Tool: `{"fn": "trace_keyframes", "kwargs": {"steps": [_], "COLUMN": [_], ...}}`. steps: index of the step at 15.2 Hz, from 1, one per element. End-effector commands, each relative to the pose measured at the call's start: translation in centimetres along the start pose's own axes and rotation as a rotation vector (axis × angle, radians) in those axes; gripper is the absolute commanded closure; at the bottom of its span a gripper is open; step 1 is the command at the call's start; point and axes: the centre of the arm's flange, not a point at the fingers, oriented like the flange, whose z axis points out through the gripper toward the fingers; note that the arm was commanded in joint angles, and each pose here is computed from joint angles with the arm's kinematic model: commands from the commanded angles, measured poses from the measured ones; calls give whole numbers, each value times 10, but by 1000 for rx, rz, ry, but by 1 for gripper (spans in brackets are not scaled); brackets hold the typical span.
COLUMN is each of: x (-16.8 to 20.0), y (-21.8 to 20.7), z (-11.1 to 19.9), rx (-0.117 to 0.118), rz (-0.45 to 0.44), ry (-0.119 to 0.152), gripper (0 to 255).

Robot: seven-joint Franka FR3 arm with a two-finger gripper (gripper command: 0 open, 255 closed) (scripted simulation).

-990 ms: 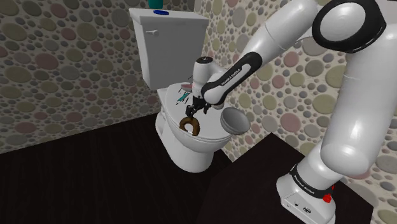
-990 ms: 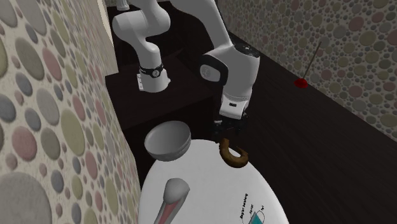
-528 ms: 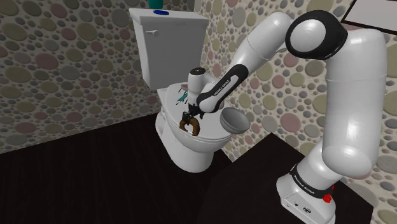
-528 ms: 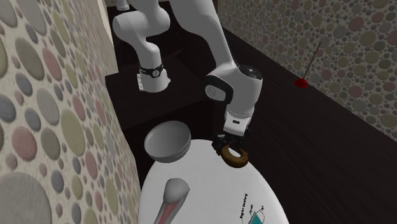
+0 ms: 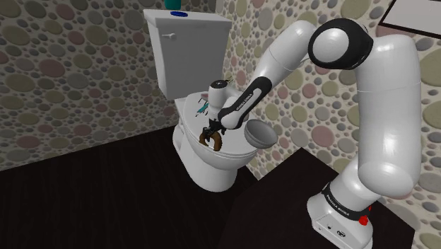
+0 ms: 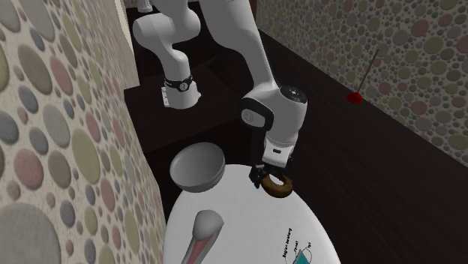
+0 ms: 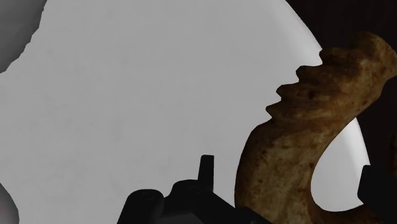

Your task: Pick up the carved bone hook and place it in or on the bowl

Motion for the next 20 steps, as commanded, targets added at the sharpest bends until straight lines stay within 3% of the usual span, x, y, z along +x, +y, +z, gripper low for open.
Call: {"fn": "trace_keyframes", "kwargs": {"steps": [1, 3, 4, 13, 20], "x": [0, 0, 0, 0, 3], "y": [0, 0, 0, 0, 5], "z": [0, 0, 0, 0, -37], "rx": [0, 0, 0, 0, 0], "rz": [0, 0, 0, 0, 0], "ry": [0, 0, 0, 0, 0], "gripper": [0, 0, 255, 255, 255]}}
